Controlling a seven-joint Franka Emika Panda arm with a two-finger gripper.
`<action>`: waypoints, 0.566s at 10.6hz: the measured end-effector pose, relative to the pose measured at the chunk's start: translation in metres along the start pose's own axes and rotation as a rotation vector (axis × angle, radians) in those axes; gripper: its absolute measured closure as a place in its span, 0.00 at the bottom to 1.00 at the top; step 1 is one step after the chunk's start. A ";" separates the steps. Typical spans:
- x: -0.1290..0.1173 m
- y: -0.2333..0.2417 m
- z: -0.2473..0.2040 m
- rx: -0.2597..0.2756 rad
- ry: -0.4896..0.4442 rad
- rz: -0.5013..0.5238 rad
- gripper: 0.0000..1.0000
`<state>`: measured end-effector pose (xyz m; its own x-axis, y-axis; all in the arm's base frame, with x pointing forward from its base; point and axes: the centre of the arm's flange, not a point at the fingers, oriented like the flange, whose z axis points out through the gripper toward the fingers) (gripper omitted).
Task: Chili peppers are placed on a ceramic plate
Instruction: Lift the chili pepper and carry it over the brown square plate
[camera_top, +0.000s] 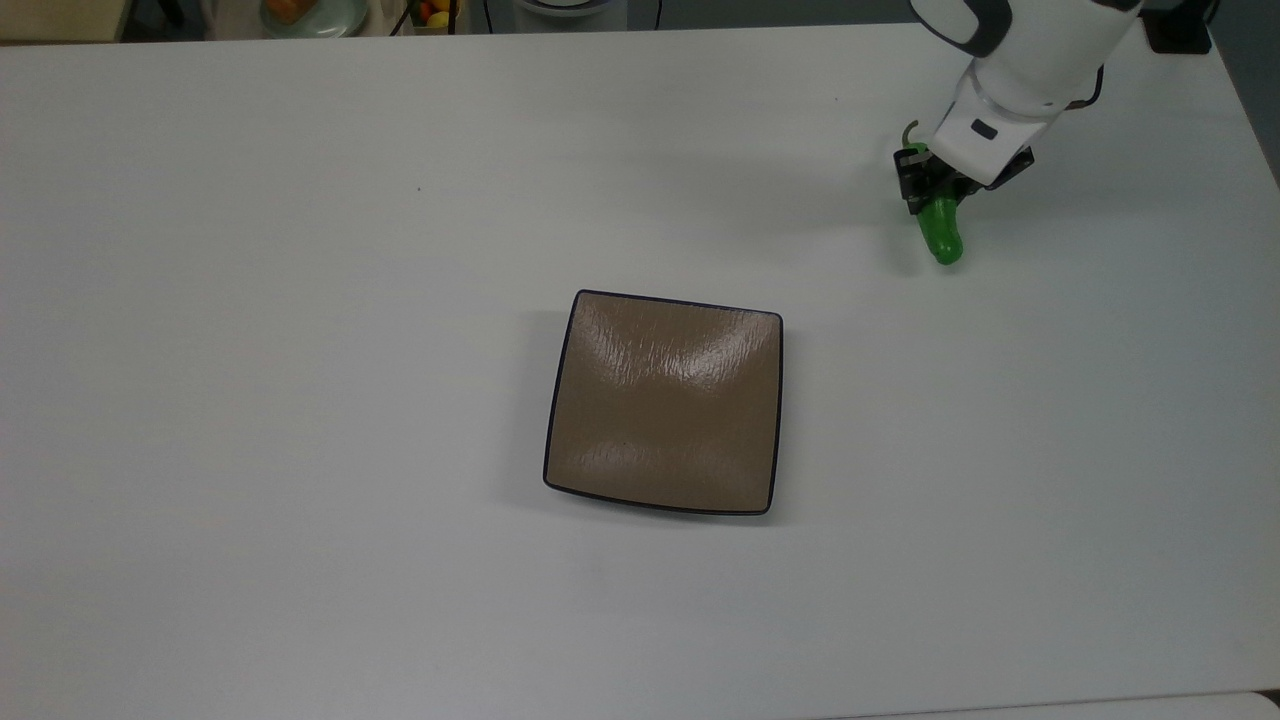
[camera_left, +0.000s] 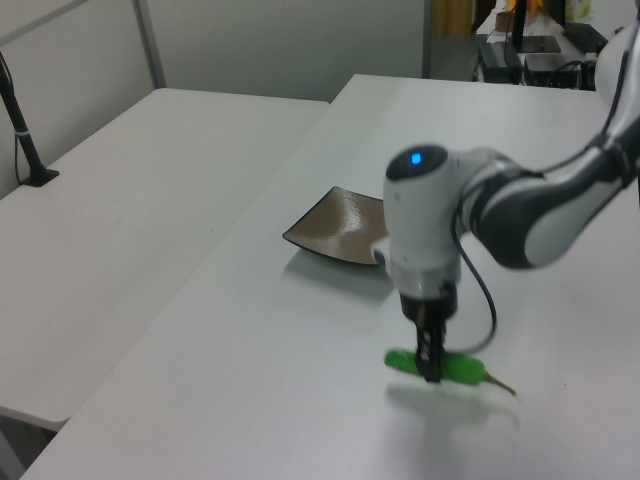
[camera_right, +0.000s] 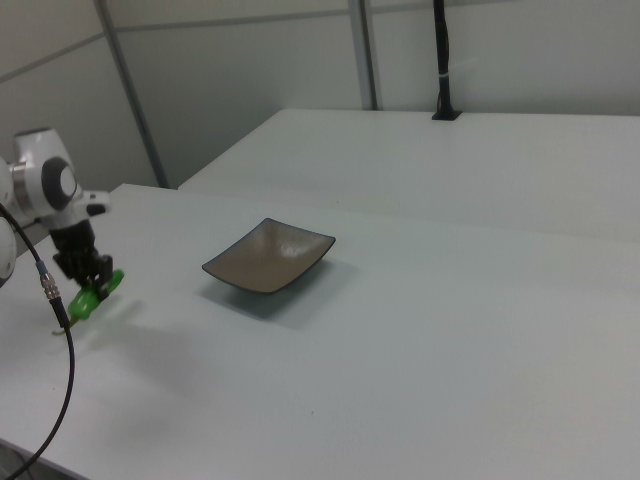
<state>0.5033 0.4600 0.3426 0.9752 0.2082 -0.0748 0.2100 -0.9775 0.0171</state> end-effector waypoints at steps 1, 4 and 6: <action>0.009 0.014 -0.023 0.006 0.020 0.025 0.62; 0.044 0.080 -0.088 0.033 0.081 0.137 0.62; 0.067 0.131 -0.106 0.045 0.117 0.216 0.62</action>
<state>0.6038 0.3498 0.4459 0.9991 -0.0061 0.0421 -0.0051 -0.9997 -0.0244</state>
